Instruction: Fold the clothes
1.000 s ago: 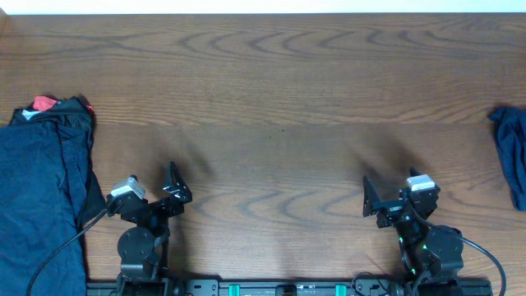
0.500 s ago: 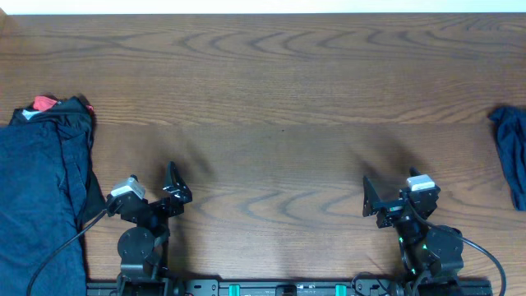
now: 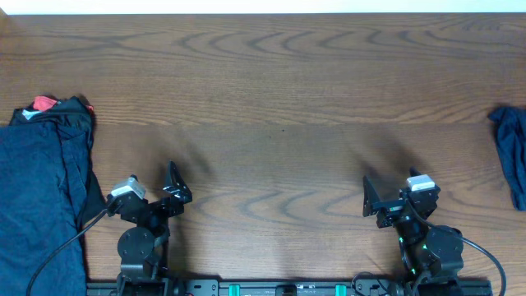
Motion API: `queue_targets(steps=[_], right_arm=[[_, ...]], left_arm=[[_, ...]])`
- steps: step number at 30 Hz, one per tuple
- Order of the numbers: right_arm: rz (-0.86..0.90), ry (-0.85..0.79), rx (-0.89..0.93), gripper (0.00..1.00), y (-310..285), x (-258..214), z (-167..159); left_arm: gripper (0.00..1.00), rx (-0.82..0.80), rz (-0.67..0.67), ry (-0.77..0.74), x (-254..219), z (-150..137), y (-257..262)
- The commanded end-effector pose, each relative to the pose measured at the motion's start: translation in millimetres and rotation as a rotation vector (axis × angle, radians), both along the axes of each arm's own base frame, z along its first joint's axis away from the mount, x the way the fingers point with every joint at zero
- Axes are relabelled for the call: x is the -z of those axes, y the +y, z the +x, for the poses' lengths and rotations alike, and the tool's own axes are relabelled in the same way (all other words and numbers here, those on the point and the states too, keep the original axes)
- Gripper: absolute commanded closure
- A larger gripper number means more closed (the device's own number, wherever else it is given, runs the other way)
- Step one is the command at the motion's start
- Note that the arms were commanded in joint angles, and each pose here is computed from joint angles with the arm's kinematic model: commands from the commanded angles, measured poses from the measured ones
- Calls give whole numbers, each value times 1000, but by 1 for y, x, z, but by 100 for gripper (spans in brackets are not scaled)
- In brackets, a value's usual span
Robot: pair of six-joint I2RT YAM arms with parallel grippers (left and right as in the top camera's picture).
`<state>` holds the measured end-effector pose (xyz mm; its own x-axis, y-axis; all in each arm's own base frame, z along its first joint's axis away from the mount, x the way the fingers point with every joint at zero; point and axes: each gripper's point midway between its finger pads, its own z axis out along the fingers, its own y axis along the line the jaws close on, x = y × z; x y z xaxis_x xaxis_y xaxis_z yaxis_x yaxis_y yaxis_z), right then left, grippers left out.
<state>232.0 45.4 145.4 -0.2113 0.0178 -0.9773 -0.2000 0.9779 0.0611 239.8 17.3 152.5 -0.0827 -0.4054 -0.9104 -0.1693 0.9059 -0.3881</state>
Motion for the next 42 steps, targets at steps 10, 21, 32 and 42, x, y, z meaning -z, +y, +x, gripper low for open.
queue_targets(steps=[10,21,32,42], right_arm=[[2,-4,-15,1,3,0,-1],[2,-2,-15,1,3,0,-1],[2,-1,-15,1,3,0,-1],[2,-1,-15,1,3,0,-1]], left_arm=[[2,-25,220,118,25,-1,12],[2,9,321,231,46,-1,12],[2,4,342,135,23,6,10],[2,-9,366,38,1,0,10]])
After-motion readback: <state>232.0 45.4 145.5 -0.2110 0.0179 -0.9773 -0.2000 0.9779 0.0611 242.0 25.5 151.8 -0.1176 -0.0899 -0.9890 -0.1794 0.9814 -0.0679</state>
